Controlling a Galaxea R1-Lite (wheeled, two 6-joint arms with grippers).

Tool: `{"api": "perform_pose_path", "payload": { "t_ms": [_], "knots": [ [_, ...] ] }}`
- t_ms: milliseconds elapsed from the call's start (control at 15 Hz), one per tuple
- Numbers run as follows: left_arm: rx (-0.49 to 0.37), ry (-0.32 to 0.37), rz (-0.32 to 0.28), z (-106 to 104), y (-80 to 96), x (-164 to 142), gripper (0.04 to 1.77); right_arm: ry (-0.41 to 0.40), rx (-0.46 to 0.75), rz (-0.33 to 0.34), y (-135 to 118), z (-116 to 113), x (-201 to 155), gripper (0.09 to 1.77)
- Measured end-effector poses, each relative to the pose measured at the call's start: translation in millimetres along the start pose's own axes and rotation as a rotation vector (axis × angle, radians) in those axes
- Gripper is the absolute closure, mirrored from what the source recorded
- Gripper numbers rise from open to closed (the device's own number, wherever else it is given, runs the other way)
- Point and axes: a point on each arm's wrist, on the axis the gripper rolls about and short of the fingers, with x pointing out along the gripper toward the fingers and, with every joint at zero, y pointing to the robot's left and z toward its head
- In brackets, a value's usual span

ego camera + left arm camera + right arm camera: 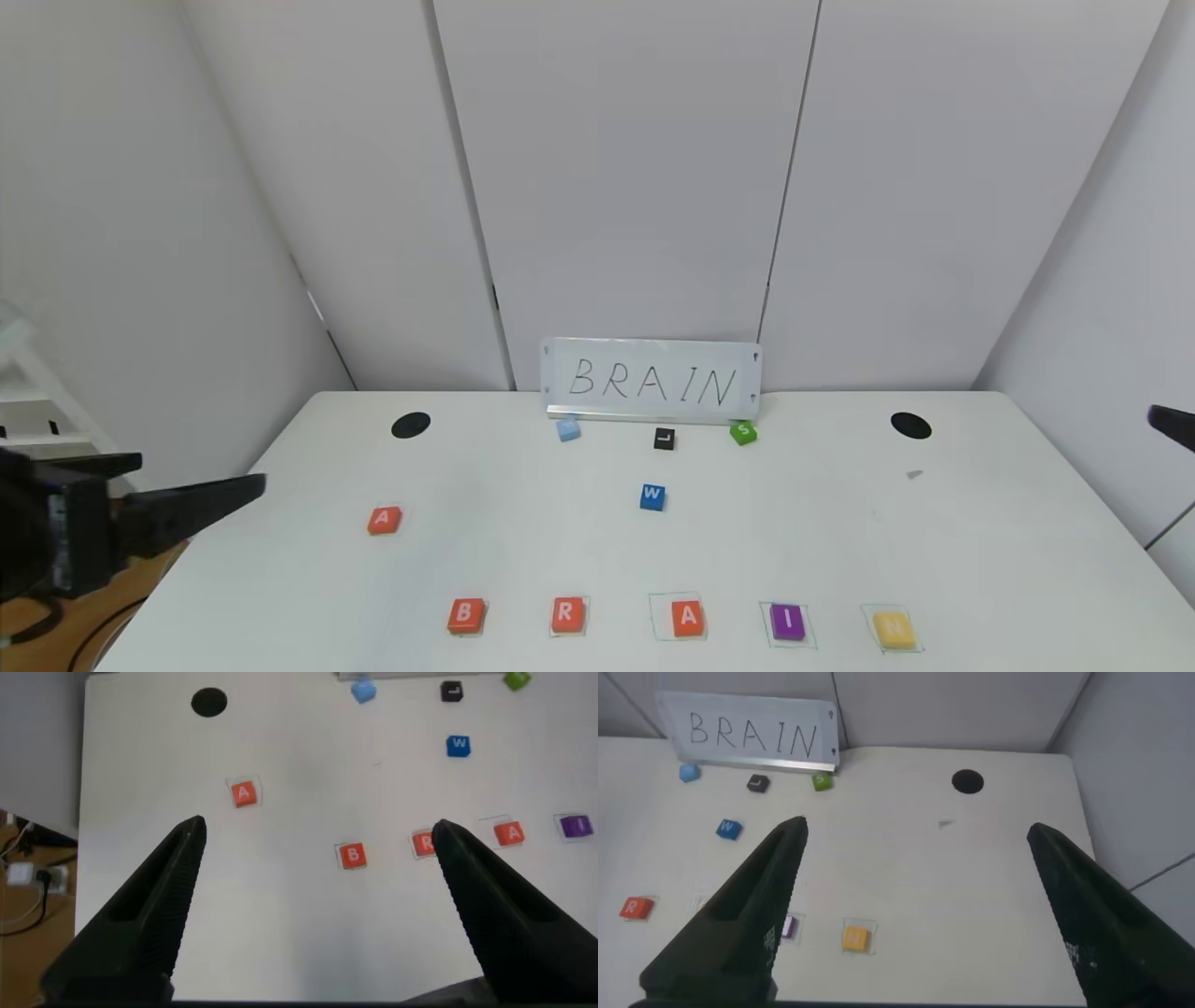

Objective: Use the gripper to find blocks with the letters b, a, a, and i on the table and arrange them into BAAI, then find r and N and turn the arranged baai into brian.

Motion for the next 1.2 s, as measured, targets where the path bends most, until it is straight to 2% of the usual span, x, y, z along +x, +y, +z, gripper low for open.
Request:
{"api": "perform_pose_path", "payload": {
  "t_ms": [267,467,667,800,867,933,1000,1067,1200],
  "knots": [
    [0.076,-0.263,-0.055,-27.6,-14.0,-77.8,0.09,-0.203,-0.081,0.030,8.1,-20.4,-77.9,0.16],
    [0.125,-0.462,-0.049,-56.6,-22.7,-126.2,0.09,-0.329,-0.129,0.042,11.5,-42.1,-126.5,0.16],
    [0.164,-0.627,-0.032,-86.7,-29.5,-159.3,0.09,-0.466,-0.157,0.040,13.0,-63.5,-160.6,0.16],
    [0.185,-0.718,-0.022,-105.9,-32.9,-174.4,0.09,-0.553,-0.197,0.026,13.5,-78.0,-177.0,0.16],
    [0.194,-0.762,-0.016,-115.9,-34.2,-180.3,0.09,-0.601,-0.218,-0.016,12.9,-84.6,-182.0,0.16],
    [0.199,-0.794,0.007,-124.2,-34.4,-182.6,0.09,-0.658,-0.204,-0.071,11.9,-87.1,-185.6,0.16],
    [0.186,-0.823,0.059,-129.7,-33.4,-182.2,0.09,-0.706,-0.193,-0.094,11.2,-89.9,-185.1,0.16],
    [0.175,-0.856,0.095,-133.2,-32.4,-179.8,0.09,-0.761,-0.189,-0.106,10.7,-92.7,-181.7,0.16],
    [0.175,-0.911,0.118,-138.0,-30.0,-165.8,0.09,-0.854,-0.195,-0.105,9.6,-100.8,-169.2,0.16]
  ]
}}
